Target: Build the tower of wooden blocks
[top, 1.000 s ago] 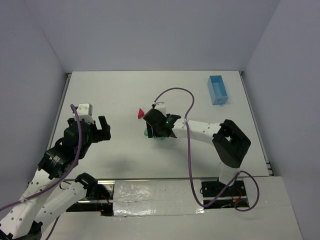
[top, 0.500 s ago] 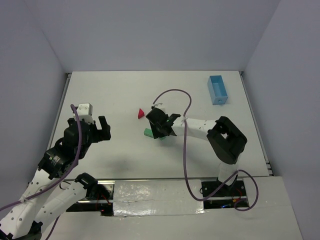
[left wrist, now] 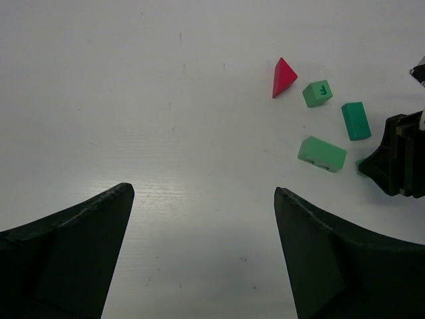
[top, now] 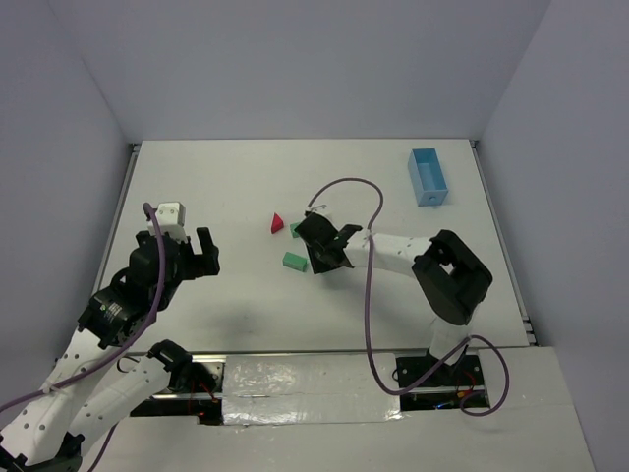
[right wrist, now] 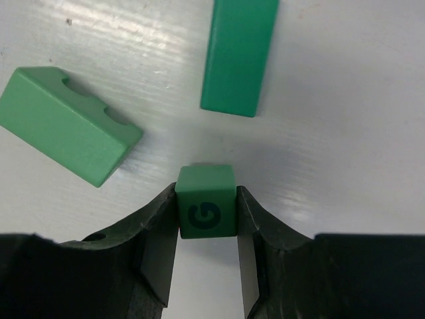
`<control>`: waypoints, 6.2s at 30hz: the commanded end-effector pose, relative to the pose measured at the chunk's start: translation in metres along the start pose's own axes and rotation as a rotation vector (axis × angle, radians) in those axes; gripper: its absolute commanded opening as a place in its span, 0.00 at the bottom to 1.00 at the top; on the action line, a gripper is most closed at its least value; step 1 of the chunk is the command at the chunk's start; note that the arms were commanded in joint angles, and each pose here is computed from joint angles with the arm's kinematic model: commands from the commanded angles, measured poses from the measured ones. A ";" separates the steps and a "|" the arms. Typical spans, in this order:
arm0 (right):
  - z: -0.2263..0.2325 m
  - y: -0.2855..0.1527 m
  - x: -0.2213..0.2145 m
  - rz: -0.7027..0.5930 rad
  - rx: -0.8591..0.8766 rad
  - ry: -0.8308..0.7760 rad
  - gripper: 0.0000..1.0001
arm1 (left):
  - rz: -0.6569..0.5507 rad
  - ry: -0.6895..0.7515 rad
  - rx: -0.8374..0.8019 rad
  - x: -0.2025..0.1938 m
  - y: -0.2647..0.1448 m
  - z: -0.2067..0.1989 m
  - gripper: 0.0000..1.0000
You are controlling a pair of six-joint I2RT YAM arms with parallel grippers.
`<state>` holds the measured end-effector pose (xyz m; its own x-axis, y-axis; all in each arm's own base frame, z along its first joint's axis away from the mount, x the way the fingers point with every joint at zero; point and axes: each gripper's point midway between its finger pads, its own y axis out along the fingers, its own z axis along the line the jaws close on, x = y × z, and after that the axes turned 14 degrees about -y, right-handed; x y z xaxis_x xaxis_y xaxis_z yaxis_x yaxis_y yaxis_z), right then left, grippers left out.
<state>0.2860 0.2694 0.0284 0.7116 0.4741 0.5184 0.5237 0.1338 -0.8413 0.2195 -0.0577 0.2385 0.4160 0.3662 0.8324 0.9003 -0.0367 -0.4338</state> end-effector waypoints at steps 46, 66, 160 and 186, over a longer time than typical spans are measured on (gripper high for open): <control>-0.027 0.000 0.146 -0.145 -0.053 0.163 0.98 | -0.021 -0.001 -0.021 0.004 0.000 -0.004 0.99; 0.009 0.048 0.140 -0.064 0.003 0.051 0.55 | -0.023 -0.002 -0.026 0.004 -0.001 -0.004 1.00; -0.167 0.024 0.043 0.009 -0.115 0.209 0.43 | -0.003 0.012 -0.017 0.000 0.005 -0.006 0.99; -0.163 0.029 0.048 0.014 -0.099 0.222 0.50 | 0.002 0.015 -0.017 0.000 0.006 -0.007 0.99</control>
<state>0.4007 0.1525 0.0466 0.8102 0.2835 0.5130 0.5263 0.0336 -0.8497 0.2211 -0.0613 0.2341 0.4368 0.3563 0.8260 0.8910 -0.0445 -0.4519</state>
